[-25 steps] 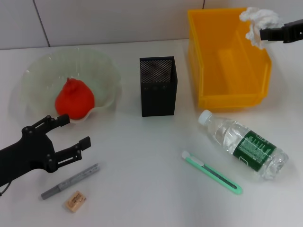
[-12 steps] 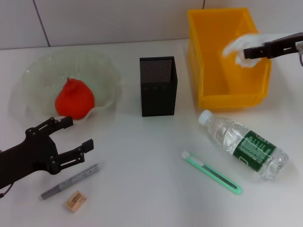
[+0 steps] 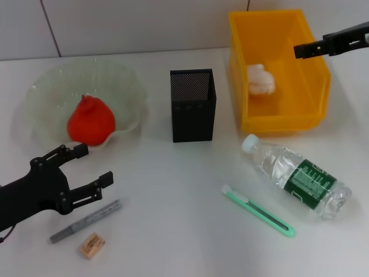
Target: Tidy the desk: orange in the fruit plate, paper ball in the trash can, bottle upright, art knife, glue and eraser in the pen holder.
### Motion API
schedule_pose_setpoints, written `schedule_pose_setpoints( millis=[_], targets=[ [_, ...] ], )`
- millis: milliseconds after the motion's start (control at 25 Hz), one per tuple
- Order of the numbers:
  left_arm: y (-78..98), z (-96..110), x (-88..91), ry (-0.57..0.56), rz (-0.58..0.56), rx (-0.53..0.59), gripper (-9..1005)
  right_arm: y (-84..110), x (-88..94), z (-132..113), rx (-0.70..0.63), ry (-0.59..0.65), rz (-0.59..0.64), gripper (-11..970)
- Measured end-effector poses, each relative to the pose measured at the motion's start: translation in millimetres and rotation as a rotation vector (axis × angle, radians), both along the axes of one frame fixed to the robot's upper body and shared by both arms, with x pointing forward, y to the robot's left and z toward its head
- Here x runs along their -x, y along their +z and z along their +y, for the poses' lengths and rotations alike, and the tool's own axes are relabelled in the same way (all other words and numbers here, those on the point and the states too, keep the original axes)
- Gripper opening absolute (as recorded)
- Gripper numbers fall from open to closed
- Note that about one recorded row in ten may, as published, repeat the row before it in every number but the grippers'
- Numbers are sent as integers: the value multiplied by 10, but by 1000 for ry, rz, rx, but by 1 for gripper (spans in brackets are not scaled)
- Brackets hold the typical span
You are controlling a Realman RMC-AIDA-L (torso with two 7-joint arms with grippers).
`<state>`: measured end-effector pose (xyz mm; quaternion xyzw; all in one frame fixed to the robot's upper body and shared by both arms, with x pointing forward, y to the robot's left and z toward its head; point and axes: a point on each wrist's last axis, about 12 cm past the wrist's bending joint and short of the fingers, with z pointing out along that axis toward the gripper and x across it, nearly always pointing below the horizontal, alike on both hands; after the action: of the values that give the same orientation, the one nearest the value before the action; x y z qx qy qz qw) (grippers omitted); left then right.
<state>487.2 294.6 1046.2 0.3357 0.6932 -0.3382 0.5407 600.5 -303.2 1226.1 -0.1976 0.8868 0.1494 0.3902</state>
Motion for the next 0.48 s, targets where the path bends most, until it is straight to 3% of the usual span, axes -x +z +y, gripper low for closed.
schedule_pose_setpoints(
  millis=[120, 320, 480],
  targets=[
    [9, 0, -5, -2, 0, 1, 861, 303, 162, 57, 42, 49, 4, 801],
    [18, -4, -16, -5, -3, 1, 861, 488, 315, 193, 92, 144, 148, 830],
    [19, -8, -22, -4, -4, 0, 861, 466, 347, 221, 123, 160, 213, 830]
  ],
)
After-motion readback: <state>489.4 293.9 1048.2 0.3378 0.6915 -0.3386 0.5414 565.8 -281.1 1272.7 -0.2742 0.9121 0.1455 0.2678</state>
